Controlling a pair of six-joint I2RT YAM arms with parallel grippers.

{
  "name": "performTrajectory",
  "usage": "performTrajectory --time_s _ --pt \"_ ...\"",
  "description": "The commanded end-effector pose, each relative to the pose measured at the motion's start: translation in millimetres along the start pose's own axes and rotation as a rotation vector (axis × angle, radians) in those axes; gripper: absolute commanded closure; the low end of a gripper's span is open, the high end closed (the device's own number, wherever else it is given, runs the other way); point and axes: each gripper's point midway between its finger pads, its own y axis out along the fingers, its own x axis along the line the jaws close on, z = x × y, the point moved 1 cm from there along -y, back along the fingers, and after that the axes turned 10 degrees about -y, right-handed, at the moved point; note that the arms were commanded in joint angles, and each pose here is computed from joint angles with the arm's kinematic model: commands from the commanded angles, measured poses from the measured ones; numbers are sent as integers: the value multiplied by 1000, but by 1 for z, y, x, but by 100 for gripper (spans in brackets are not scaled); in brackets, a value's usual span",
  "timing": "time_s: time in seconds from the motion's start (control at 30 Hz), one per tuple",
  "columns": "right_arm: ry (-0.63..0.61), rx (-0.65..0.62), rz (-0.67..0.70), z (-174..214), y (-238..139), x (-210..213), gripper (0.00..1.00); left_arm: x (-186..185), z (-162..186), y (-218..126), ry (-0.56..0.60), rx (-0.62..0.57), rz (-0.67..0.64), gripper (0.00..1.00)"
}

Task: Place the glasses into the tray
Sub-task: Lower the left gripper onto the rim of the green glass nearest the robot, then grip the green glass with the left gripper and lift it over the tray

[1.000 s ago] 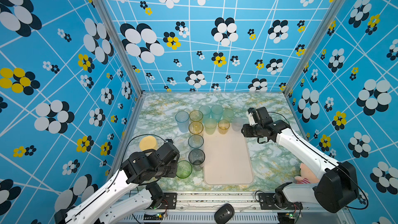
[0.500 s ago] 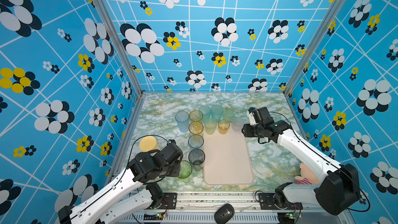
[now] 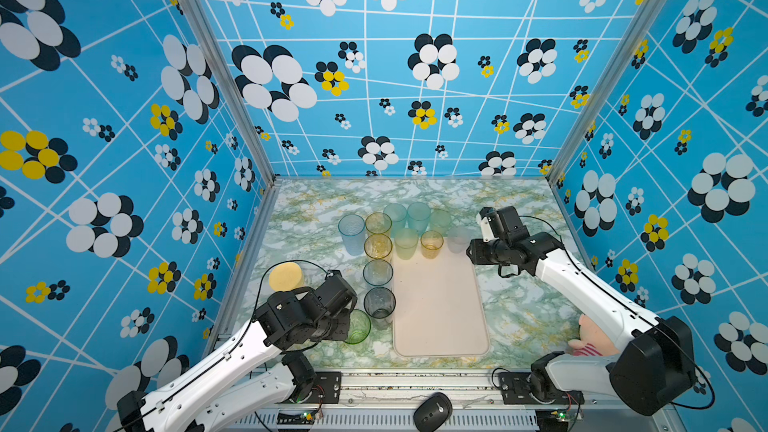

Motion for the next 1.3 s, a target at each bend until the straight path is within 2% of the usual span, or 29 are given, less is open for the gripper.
performTrajectory --time_s 0.0,0.27,0.47,0.73,1.13,1.27 --pt "-16 -3 9 3 -6 -1 56 2 3 4 17 13 -19 79" --pt "-16 -3 14 4 -7 -2 55 5 3 4 33 21 -43 82" --pt "-16 -2 14 5 -6 -2 55 7 4 5 41 27 -55 92" --pt "-15 -4 17 5 -8 -3 56 10 5 0 40 28 -66 94" --pt "-21 -3 41 2 -9 -6 55 16 13 -41 78 87 -71 98" --pt "-13 5 96 4 -10 -16 54 17 16 -69 119 120 -58 98"
